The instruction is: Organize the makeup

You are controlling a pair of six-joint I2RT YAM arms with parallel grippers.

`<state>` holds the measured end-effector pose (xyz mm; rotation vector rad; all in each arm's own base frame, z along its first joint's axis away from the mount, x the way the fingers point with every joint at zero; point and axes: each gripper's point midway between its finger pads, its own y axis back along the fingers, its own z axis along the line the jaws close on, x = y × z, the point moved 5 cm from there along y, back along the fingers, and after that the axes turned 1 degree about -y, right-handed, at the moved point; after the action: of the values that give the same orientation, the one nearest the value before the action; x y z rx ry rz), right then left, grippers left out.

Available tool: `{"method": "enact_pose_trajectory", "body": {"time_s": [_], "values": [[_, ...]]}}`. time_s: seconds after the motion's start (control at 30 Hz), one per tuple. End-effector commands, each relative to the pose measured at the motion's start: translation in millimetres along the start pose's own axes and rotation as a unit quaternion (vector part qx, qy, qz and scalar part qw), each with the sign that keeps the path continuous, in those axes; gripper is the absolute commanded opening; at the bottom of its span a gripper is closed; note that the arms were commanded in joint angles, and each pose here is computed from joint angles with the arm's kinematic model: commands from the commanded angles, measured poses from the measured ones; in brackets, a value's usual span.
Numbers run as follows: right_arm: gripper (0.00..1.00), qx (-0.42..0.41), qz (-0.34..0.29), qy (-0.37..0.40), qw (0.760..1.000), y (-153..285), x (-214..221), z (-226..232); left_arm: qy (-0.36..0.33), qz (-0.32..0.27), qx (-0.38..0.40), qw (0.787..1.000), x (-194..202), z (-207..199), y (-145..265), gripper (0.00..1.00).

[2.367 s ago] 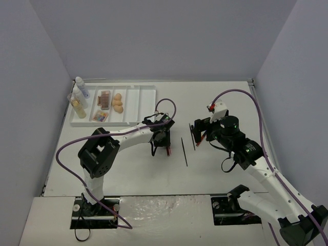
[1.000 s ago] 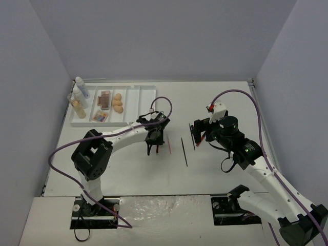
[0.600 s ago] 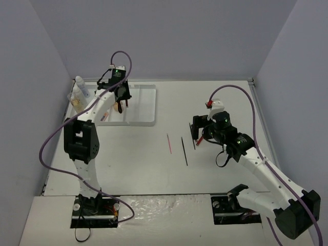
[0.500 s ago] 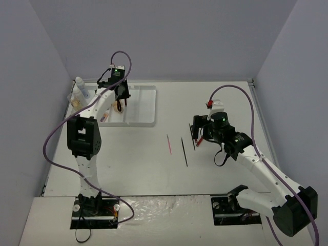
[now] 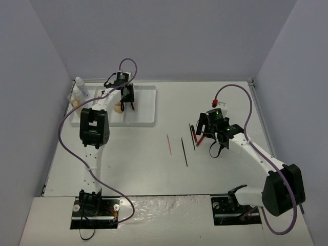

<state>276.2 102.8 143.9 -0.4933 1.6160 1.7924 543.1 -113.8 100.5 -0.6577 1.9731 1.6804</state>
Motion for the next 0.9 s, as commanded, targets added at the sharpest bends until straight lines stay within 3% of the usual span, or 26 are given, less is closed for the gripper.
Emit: {"method": "enact_pose_trajectory", "body": {"time_s": [0.0, 0.27, 0.6, 0.87], "values": [[0.7, 0.033, -0.002, -0.059, 0.998, -17, -6, 0, 0.001, -0.099, 0.032, 0.995, -58, -11, 48, 0.43], [0.64, 0.085, 0.022, -0.088, 0.992, -47, 8, -6, 0.001, -0.114, 0.05, 0.992, -61, -19, 96, 0.63], [0.56, 0.114, 0.023, -0.118, 0.986, -71, 18, -12, -0.012, -0.127, 0.111, 0.986, -35, -62, 183, 0.65], [0.47, 0.135, 0.033, -0.117, 0.983, -92, 27, -18, -0.054, -0.077, 0.155, 0.983, 33, -110, 206, 0.66]]}}
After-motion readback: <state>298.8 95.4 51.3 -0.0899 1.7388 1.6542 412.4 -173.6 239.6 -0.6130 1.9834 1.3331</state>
